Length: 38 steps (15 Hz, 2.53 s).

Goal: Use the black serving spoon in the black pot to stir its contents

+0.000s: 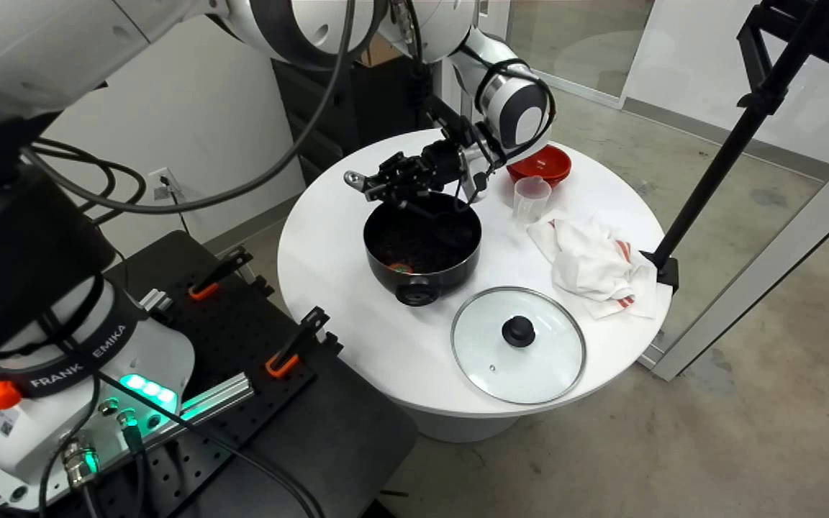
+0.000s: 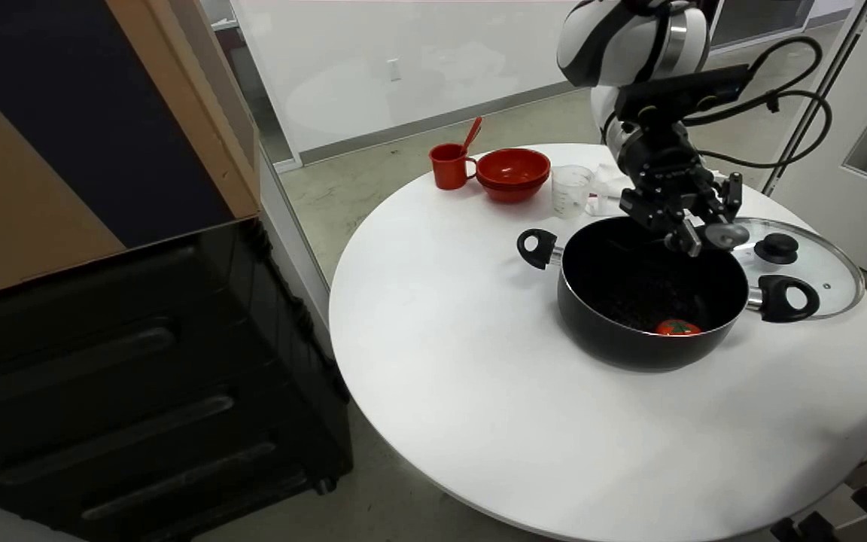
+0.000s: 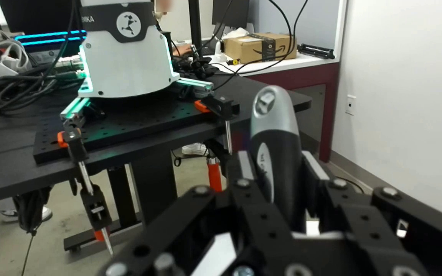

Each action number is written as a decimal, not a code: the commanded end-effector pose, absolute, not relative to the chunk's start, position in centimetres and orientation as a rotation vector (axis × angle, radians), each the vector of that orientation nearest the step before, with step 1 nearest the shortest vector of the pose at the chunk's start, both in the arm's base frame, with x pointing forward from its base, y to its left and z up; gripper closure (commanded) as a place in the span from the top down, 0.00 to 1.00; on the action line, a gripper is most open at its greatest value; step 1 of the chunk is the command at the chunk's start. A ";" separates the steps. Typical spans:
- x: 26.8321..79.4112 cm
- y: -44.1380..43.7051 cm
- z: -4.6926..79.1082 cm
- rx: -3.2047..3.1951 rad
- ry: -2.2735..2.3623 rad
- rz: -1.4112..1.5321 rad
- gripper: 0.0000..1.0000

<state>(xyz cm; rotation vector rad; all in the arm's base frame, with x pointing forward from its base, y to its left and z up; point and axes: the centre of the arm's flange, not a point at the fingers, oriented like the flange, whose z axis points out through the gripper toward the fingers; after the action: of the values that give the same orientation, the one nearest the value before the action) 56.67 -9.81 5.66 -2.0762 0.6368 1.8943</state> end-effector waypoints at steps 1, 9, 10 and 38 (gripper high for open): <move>59.9 -8.8 5.5 -2.083 0.616 1.865 0.08; 57.8 -4.7 3.0 -2.101 0.561 1.978 0.08; 57.0 -4.0 2.5 -2.105 0.534 1.999 0.08; 50.2 -10.0 10.6 -1.946 0.338 2.137 0.08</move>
<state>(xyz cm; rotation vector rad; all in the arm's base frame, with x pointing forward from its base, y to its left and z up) 49.35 -8.34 10.41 -1.9902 0.2316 2.2004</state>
